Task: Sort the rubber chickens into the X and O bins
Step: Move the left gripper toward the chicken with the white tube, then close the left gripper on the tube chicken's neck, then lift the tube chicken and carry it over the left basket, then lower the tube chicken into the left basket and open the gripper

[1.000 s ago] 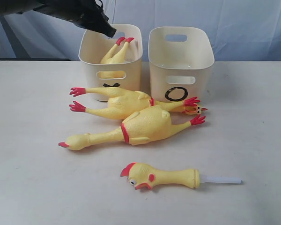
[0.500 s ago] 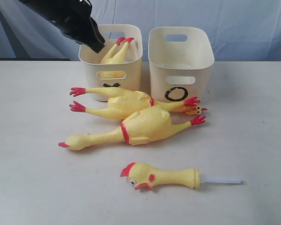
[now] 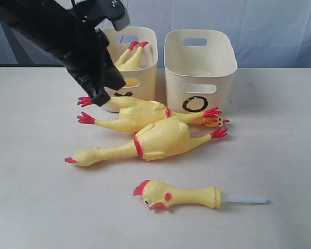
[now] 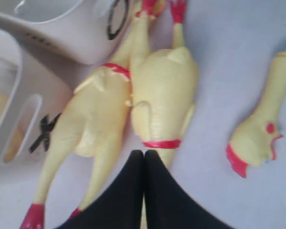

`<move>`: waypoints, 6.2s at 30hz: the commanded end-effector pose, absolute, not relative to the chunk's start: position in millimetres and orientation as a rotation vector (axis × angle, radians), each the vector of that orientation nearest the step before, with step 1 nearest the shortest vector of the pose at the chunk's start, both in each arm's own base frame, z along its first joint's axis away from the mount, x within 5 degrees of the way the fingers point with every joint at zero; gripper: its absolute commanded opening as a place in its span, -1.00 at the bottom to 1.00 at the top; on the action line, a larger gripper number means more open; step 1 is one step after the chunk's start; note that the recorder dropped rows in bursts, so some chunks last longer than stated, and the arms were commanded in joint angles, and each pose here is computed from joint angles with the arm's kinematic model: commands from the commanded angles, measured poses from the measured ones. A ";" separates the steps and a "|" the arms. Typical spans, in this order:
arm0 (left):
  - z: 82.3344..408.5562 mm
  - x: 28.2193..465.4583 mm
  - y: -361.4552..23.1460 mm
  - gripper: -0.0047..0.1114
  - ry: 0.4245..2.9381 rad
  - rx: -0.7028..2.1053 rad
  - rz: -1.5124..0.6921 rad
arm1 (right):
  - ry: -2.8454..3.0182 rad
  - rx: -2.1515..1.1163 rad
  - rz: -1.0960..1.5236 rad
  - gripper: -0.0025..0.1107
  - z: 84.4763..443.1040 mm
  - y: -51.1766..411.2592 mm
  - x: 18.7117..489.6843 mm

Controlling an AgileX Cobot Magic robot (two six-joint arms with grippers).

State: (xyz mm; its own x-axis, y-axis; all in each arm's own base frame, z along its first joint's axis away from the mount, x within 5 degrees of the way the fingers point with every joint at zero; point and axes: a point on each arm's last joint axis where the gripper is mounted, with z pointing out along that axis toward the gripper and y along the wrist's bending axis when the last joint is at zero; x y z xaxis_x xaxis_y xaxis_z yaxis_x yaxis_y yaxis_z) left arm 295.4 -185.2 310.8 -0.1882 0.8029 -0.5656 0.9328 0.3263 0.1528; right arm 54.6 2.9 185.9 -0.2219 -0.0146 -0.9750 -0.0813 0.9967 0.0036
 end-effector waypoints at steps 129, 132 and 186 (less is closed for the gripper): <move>298.6 423.1 -143.4 -0.92 1.648 0.347 -0.152 | 1.785 -0.070 0.071 -0.96 185.9 3.3 54.3; 293.5 432.9 -148.9 -0.92 1.597 0.346 -0.246 | 1.785 -0.070 0.071 -0.96 185.9 3.3 54.3; 175.2 498.7 -129.8 0.10 1.906 0.500 -0.443 | 1.785 -0.070 0.071 -0.96 185.9 3.3 54.3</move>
